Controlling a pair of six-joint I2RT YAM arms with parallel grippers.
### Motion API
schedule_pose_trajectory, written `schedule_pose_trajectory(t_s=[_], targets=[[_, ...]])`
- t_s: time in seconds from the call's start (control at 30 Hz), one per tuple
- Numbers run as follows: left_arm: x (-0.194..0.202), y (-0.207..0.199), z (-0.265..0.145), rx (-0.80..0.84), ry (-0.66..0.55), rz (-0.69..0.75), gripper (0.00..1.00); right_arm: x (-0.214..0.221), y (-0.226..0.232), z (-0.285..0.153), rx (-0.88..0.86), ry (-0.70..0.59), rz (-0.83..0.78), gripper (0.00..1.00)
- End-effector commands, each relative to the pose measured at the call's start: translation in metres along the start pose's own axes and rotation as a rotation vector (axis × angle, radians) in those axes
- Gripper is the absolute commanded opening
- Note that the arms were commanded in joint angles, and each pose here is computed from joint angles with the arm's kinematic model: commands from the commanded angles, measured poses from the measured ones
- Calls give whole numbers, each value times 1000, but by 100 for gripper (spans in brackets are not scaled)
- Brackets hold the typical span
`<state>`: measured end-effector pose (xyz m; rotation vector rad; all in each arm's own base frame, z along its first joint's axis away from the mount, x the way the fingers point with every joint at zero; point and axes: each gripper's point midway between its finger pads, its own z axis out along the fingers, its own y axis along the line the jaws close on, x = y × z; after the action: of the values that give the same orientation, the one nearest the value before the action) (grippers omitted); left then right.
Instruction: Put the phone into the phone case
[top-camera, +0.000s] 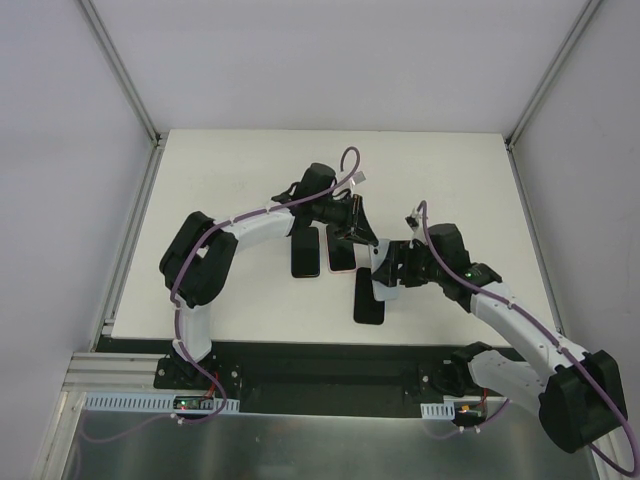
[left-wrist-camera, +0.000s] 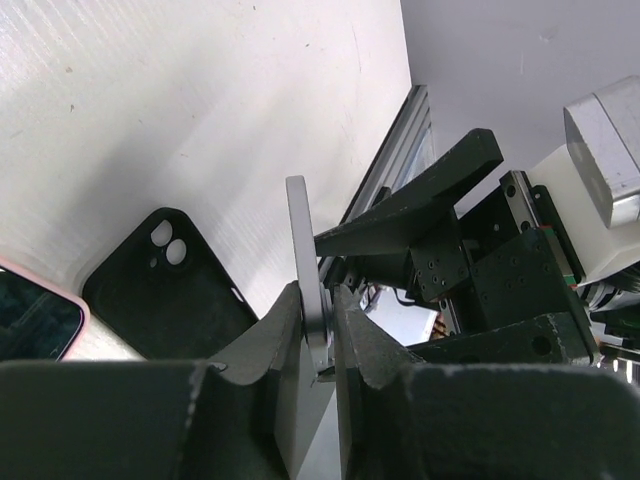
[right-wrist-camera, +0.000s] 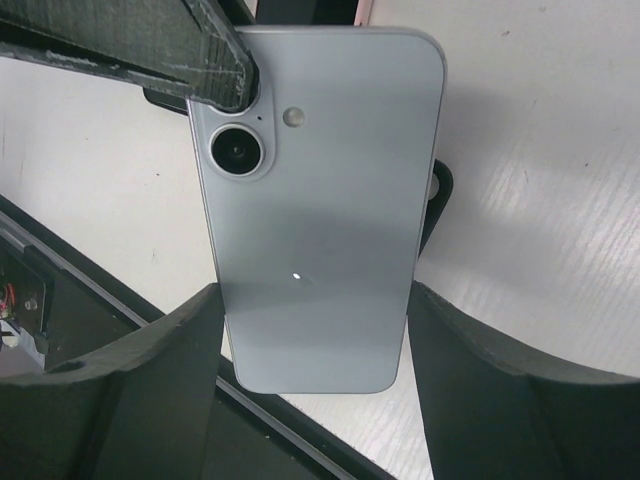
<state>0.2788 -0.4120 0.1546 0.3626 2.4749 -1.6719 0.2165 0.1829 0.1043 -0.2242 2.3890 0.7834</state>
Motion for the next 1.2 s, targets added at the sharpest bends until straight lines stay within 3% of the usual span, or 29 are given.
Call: schedule_pose_trajectory(t_s=[0.0, 0.13, 0.33, 0.47, 0.63, 0.87, 1.17], targets=[[9, -9, -1, 46, 32, -1, 0, -40, 18, -15, -15, -106, -39, 62], [4, -6, -4, 12, -3, -30, 0, -46, 7, -31, 94, -132, -47, 85], [-9, -8, -14, -48, -78, -77, 0, -50, 1, -47, 255, -127, -179, 90], [-18, -12, -24, -57, -124, -132, 0, -51, 8, -52, 319, -138, -271, 84], [-32, -23, -38, -51, -187, -200, 0, -57, 22, -51, 442, -181, -443, 69], [-42, -39, -50, -28, -227, -245, 0, -65, 39, -35, 615, -203, -617, 65], [-35, -39, -57, -49, -239, -292, 0, -71, 33, -19, 925, -162, -806, 49]])
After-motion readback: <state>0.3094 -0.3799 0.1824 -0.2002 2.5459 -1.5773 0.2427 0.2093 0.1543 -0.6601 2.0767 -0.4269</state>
